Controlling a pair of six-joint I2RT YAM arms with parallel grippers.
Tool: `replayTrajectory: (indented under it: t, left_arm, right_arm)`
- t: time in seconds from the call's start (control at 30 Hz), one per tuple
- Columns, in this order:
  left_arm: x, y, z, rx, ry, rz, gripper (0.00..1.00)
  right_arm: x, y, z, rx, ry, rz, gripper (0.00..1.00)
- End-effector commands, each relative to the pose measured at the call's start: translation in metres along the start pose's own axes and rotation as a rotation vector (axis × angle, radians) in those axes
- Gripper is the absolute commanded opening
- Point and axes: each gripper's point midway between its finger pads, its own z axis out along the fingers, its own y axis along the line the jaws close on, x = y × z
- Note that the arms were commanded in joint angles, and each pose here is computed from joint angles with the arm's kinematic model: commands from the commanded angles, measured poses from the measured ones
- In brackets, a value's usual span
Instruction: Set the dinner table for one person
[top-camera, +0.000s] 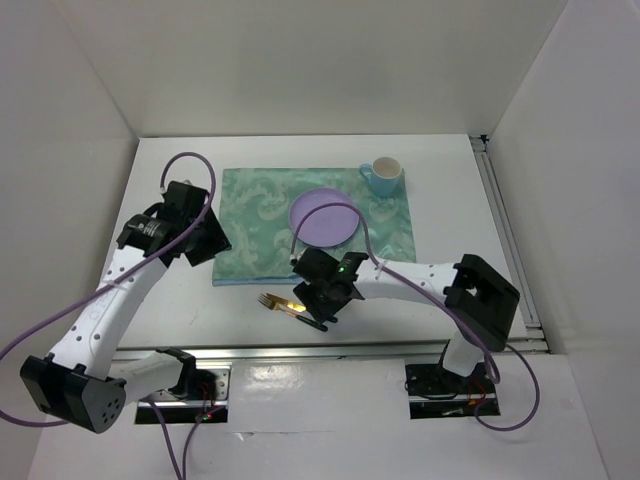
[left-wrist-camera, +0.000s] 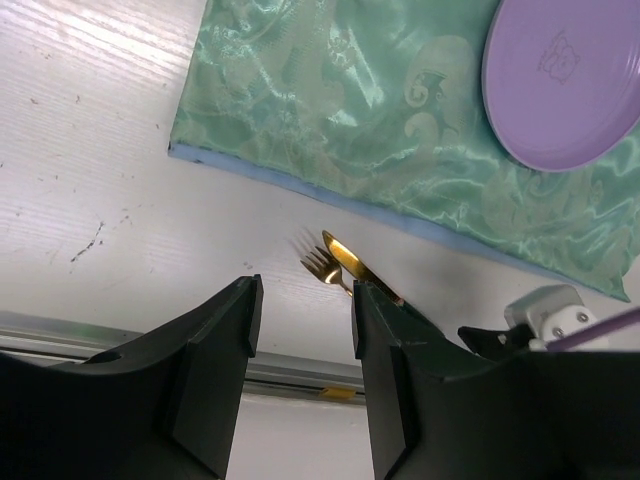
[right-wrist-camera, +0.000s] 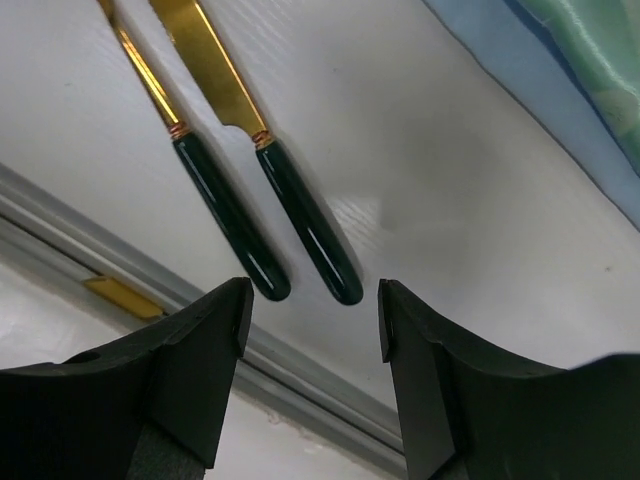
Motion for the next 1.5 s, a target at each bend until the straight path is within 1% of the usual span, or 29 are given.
replayTrajectory:
  t: [0.0,0.03,0.07,0.1,0.13,0.2,0.27,0.3,0.43,0.53,0.77,0.8,0.9,0.93,0.97,1.0,1.07,1.1,1.2,1.23,1.3,1.33,1.37,1.4,1.47]
  left_arm:
    - [-0.006,-0.003,-0.004,0.013,-0.014,0.043,0.57]
    - [-0.006,-0.002,-0.001,0.007,-0.007,0.044,0.57]
    - [-0.006,-0.002,-0.001,0.007,-0.007,0.058,0.57]
    - [-0.004,-0.003,0.001,0.008,0.005,0.059,0.57]
    - [-0.004,-0.002,0.001,0.008,0.005,0.068,0.57]
    - [-0.004,-0.002,0.001,0.008,0.005,0.068,0.57]
    - [-0.006,-0.004,0.001,0.015,-0.002,0.067,0.57]
    - [-0.006,-0.004,0.001,0.015,-0.002,0.067,0.57]
    - [-0.007,-0.006,0.001,0.021,-0.009,0.066,0.57]
    - [-0.004,-0.008,0.003,0.031,0.012,0.067,0.57]
    - [-0.010,-0.010,0.000,0.034,-0.010,0.074,0.57]
    - [-0.010,-0.010,0.000,0.034,-0.010,0.074,0.57]
    - [-0.011,-0.009,0.000,0.027,-0.016,0.074,0.57]
    - [-0.011,-0.009,0.000,0.027,-0.016,0.074,0.57]
    - [-0.011,-0.009,0.000,0.027,-0.016,0.074,0.57]
    - [-0.012,-0.012,-0.002,0.041,-0.016,0.082,0.57]
    - [-0.012,-0.016,-0.005,0.070,-0.002,0.081,0.57]
    - [-0.017,-0.024,-0.012,0.110,-0.002,0.073,0.57]
    - [-0.024,-0.036,-0.024,0.161,-0.017,0.072,0.57]
    - [-0.026,-0.038,-0.026,0.167,-0.024,0.071,0.57]
    - [-0.029,-0.040,-0.029,0.175,-0.033,0.070,0.57]
    - [-0.027,-0.038,-0.029,0.169,-0.025,0.071,0.57]
    - [-0.029,-0.040,-0.032,0.174,-0.032,0.070,0.57]
    - [-0.028,-0.039,-0.032,0.169,-0.025,0.071,0.57]
    - [-0.025,-0.037,-0.029,0.161,-0.015,0.063,0.57]
  right_arm:
    - [-0.025,0.013,0.004,-0.042,-0.060,-0.064,0.64]
    - [-0.026,0.010,0.009,-0.030,-0.038,-0.057,0.64]
    - [-0.028,0.009,0.011,-0.019,-0.038,-0.057,0.61]
    - [-0.025,0.005,0.014,-0.017,-0.018,-0.047,0.61]
    - [-0.030,0.006,0.016,-0.019,-0.026,-0.056,0.59]
    - [-0.033,0.006,0.016,-0.037,-0.033,-0.053,0.59]
    - [-0.027,0.003,0.021,-0.039,-0.010,-0.046,0.59]
    - [-0.030,0.000,0.021,-0.038,-0.021,-0.049,0.58]
    - [-0.020,-0.002,0.031,-0.037,0.014,-0.069,0.58]
    - [-0.010,-0.003,0.043,-0.036,0.052,-0.070,0.52]
    - [-0.010,-0.011,0.047,0.010,0.051,-0.071,0.52]
    - [-0.010,-0.011,0.047,0.010,0.051,-0.071,0.50]
    - [-0.009,-0.013,0.048,0.019,0.047,-0.082,0.36]
    - [-0.009,-0.013,0.048,0.019,0.047,-0.082,0.29]
    - [-0.008,-0.011,0.048,0.004,0.051,-0.094,0.19]
    - [-0.009,-0.010,0.042,-0.004,0.057,-0.094,0.16]
    - [-0.016,-0.006,0.035,-0.023,0.038,-0.105,0.12]
    - [-0.022,-0.005,0.027,-0.029,0.016,-0.115,0.09]
    - [-0.036,-0.006,0.011,-0.022,-0.032,-0.150,0.02]
    - [-0.042,-0.004,-0.002,-0.029,-0.061,-0.149,0.00]
    - [-0.048,-0.005,-0.016,-0.035,-0.088,-0.178,0.00]
    - [-0.049,-0.001,-0.030,-0.044,-0.105,-0.187,0.00]
    - [-0.047,-0.003,-0.036,-0.042,-0.103,-0.199,0.00]
    - [-0.045,-0.004,-0.048,-0.043,-0.106,-0.199,0.00]
    - [-0.043,-0.011,-0.059,-0.014,-0.113,-0.189,0.00]
